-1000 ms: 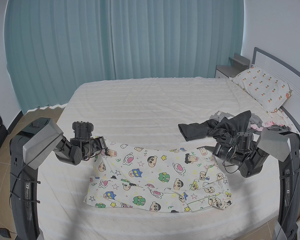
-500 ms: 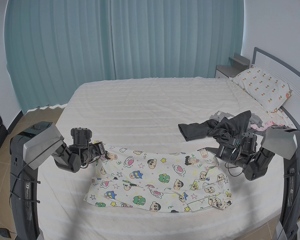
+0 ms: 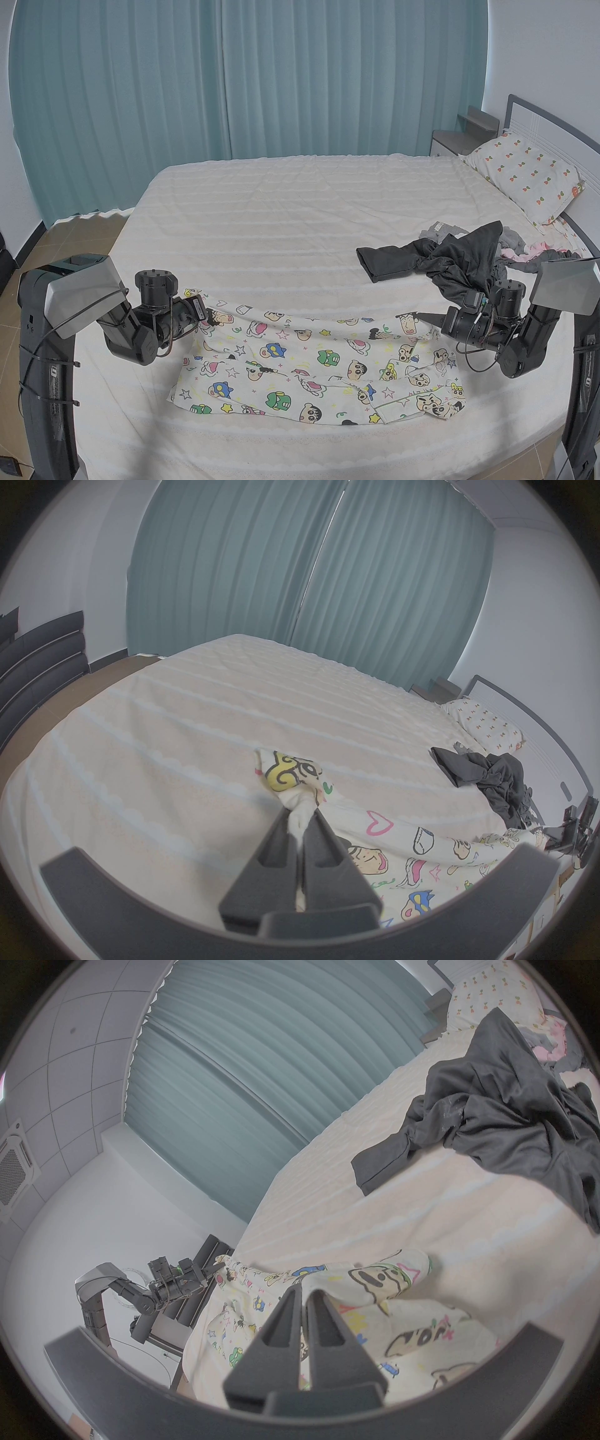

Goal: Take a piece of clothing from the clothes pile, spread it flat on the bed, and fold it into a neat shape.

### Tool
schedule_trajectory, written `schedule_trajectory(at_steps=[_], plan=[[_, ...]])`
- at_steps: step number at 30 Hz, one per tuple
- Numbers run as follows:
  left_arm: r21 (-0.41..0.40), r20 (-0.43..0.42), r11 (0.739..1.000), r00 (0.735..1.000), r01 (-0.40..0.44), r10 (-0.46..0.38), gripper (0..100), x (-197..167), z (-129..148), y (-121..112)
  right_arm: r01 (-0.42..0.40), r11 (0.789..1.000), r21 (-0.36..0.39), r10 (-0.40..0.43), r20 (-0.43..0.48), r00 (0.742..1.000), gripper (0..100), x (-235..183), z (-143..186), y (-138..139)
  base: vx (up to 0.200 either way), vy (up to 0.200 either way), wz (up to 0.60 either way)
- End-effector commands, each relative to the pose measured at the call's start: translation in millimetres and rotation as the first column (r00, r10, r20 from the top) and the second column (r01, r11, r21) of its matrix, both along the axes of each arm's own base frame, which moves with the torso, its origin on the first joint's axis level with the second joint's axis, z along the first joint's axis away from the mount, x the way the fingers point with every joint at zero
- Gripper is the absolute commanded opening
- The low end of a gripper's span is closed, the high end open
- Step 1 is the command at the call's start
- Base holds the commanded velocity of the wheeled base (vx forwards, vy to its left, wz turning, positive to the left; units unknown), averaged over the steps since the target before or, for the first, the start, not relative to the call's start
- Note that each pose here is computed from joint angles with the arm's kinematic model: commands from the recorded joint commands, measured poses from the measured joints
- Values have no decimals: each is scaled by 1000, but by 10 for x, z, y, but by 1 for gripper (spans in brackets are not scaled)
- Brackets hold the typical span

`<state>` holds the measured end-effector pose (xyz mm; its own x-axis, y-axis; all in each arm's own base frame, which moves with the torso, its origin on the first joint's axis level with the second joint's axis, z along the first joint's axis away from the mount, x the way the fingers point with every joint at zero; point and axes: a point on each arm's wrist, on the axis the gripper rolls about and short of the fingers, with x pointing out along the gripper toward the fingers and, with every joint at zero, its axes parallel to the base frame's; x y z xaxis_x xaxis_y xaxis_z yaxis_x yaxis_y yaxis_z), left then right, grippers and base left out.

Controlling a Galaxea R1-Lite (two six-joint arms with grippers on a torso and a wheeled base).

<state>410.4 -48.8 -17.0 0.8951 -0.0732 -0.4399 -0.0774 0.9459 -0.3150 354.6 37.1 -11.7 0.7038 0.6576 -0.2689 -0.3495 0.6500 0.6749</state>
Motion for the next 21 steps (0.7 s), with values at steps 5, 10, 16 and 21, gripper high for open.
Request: schedule_trajectory(at_steps=[5, 10, 16, 21], plan=[[-25, -33, 998, 998, 55, -56, 0, -309, -62, 42, -27, 1000, -12, 26, -49, 998, 0, -238, -82, -16, 0, 0, 0], [-24, -43, 998, 997, 66, -67, 0, -415, -104, 58, -37, 998, -56, 33, -71, 997, 0, -367, -148, -59, 0, 0, 0], [-28, -63, 996, 995, 80, -82, 0, -516, -167, 66, -42, 995, -96, 31, -104, 994, 0, -483, -244, -126, 0, 0, 0], [-7, -95, 995, 991, 97, -97, 0, -584, -243, 78, -36, 991, -129, 17, -145, 989, 0, -556, -379, -225, 0, 0, 0]])
